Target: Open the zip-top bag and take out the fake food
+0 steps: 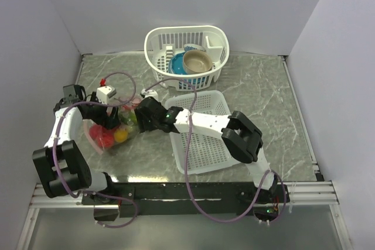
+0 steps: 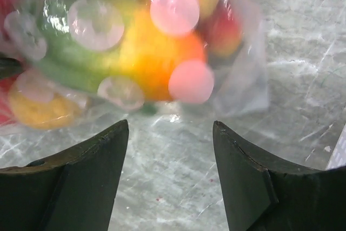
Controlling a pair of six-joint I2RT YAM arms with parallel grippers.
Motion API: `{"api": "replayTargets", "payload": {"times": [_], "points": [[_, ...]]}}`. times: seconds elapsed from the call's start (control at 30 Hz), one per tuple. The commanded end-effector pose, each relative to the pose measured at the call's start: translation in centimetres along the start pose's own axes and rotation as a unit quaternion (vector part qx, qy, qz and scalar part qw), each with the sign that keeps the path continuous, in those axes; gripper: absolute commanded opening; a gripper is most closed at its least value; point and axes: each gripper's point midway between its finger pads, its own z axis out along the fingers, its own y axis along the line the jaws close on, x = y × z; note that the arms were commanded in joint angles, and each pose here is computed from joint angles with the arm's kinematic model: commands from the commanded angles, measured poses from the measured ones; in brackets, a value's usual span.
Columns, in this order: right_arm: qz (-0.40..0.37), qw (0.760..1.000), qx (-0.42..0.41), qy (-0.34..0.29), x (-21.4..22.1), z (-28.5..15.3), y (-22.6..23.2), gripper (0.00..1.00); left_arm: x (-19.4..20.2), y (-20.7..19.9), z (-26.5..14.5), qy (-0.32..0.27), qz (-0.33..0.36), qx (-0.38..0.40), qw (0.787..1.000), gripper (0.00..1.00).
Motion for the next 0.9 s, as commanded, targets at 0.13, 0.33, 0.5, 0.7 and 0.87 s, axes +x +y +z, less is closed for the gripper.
{"api": "replayTargets", "payload": {"times": [0.13, 0.33, 0.5, 0.7, 0.87], "points": [[0.024, 0.999, -0.005, -0.019, -5.8, 1.8, 0.8, 0.72, 3.9, -6.4, -1.7, 0.044, -0.021, 0.086, 0.995, 0.99], [0.031, 0.999, -0.001, -0.025, -8.8, 4.0, 0.8, 0.71, 2.0, -9.8, -3.8, 0.017, -0.021, 0.131, 0.991, 0.99], [0.055, 0.998, -0.004, -0.03, -10.0, 4.9, -0.7, 0.71, -0.2, -10.0, -5.3, -0.008, 0.016, 0.133, 0.991, 0.99], [0.037, 0.998, -0.006, -0.047, -12.2, 2.0, -1.2, 0.77, -3.8, -7.0, -6.5, -0.027, 0.032, 0.081, 0.996, 0.99], [0.057, 0.995, -0.005, -0.085, -11.7, -4.2, -1.2, 0.77, -5.9, -3.9, -7.1, -0.056, 0.058, 0.017, 0.997, 0.99]]}}
